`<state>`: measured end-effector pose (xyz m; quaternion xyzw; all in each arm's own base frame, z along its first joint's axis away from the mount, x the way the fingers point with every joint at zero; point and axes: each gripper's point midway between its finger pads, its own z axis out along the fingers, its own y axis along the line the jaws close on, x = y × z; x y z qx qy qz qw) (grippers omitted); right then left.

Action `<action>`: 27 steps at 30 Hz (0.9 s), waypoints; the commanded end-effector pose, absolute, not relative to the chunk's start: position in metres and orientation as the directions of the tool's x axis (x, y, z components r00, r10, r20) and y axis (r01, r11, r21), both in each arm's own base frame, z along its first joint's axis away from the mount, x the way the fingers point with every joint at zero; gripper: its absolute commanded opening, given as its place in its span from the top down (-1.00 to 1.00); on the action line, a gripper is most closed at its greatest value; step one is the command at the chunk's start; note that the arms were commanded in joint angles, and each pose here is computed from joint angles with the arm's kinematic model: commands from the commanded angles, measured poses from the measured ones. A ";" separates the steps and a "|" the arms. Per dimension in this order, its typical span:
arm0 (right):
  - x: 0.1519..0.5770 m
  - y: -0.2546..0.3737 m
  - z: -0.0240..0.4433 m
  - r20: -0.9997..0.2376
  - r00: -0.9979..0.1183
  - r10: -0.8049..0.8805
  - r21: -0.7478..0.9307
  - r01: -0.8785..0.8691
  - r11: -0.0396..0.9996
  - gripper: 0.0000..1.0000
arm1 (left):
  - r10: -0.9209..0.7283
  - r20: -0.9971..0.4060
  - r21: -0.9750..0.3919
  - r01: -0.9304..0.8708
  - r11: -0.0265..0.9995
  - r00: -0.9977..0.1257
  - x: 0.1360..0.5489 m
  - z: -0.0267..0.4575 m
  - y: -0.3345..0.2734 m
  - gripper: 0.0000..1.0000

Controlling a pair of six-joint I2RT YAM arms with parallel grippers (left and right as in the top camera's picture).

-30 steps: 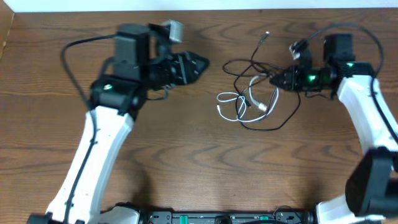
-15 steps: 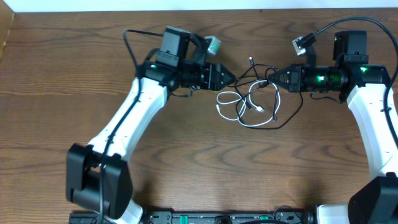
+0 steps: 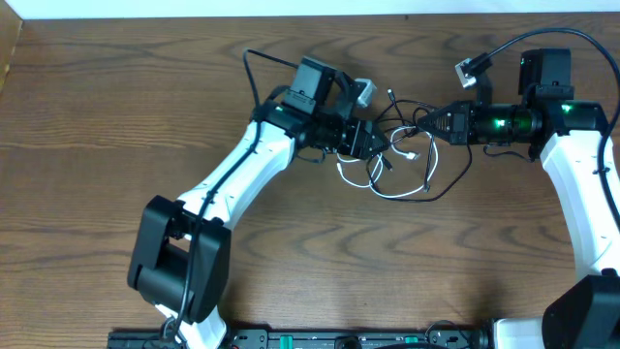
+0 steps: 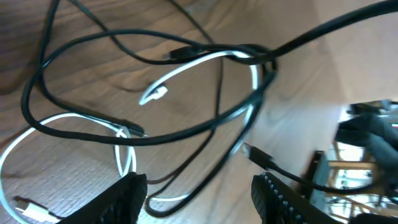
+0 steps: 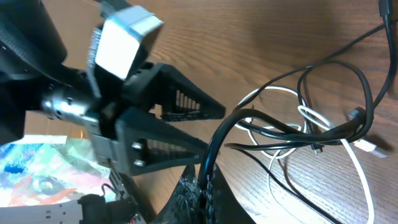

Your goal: Untangle cables

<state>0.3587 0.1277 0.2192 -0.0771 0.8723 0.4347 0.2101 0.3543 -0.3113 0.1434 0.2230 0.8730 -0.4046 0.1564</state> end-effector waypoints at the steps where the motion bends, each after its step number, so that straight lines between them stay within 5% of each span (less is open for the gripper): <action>1: 0.357 0.131 0.232 -0.468 -0.883 0.035 0.726 -0.361 0.586 0.98 | 0.287 -0.467 -0.568 0.532 0.628 -0.837 0.363 0.125 -0.314 -0.17; 8: 0.357 0.131 0.232 -0.467 -0.883 0.036 0.726 -0.360 0.586 0.98 | 0.331 -0.446 -0.573 0.549 0.608 -0.832 0.351 0.107 -0.334 0.00; 10: 0.358 0.129 0.229 -0.467 -0.884 0.036 0.717 -0.354 0.600 0.98 | 0.335 -0.452 -0.555 0.554 0.621 -0.827 0.352 0.105 -0.336 0.44; 11: 0.360 0.126 0.226 -0.460 -0.887 0.043 0.707 -0.337 0.622 0.98 | 0.333 -0.455 -0.537 0.553 0.638 -0.826 0.354 0.103 -0.334 0.83; 16: 0.367 0.044 0.166 -0.294 -0.900 0.321 0.398 0.190 0.898 0.98 | 0.224 -0.463 -0.533 0.471 0.703 -0.858 0.367 0.134 -0.310 0.85; 19: 0.360 0.004 0.152 -0.309 -0.862 0.402 0.207 0.352 0.913 0.98 | 0.158 -0.505 -0.482 0.430 0.764 -0.848 0.373 0.167 -0.282 0.85; 27: 0.352 -0.027 0.128 -0.308 -0.848 0.431 0.033 0.443 0.896 0.98 | -0.002 -0.728 -0.349 0.368 0.862 -0.686 0.363 0.288 -0.204 0.85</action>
